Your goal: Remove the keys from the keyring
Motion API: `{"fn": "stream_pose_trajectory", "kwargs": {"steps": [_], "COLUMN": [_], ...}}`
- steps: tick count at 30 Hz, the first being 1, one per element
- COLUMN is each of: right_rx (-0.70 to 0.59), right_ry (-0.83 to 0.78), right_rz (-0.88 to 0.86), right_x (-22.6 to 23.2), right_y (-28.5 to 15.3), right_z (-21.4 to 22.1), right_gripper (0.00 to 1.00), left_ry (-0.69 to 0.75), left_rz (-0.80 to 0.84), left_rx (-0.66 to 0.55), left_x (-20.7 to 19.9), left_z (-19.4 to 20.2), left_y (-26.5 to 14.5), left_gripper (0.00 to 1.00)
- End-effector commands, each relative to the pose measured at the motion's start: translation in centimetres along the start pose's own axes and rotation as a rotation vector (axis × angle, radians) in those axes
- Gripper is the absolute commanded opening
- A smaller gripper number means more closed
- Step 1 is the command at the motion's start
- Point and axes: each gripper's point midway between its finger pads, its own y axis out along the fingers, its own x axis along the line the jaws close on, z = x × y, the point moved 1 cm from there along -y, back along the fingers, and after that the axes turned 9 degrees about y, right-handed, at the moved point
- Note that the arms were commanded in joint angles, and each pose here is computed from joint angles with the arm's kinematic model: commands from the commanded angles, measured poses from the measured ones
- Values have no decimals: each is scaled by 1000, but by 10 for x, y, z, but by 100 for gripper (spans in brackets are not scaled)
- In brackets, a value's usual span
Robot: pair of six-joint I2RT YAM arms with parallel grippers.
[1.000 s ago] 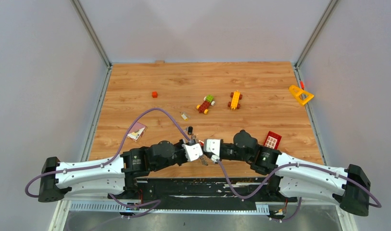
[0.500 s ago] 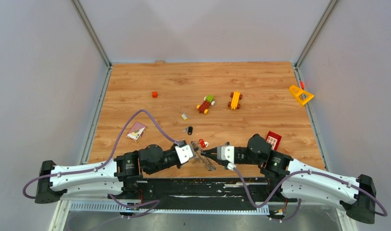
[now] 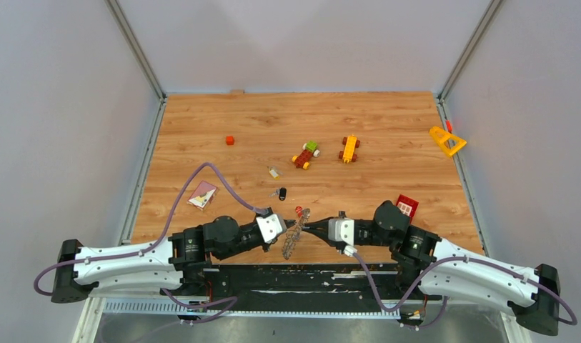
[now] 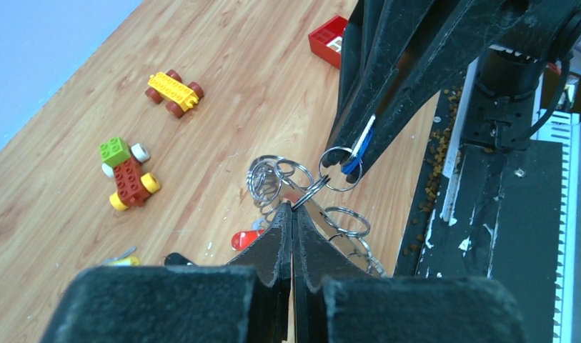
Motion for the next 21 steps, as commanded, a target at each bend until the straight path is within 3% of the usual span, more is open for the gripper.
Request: {"fn": "stream_pose_trajectory", "kwargs": {"steps": [1, 10, 21], "right_rx": [-100, -122, -70], "right_ry": [-47, -2, 6], "right_rz": [20, 114, 103], "right_x": [-4, -21, -28], "right_y": [-5, -1, 14], "right_z": [-27, -33, -29], "right_gripper": [0, 0, 0], "left_ry": [-28, -71, -9], "left_rz": [-54, -2, 37], "left_rx": [-16, -163, -92], "left_x": [8, -3, -7], "left_z": [1, -15, -12], "left_y": [-2, -4, 3], "left_gripper": [0, 0, 0]}}
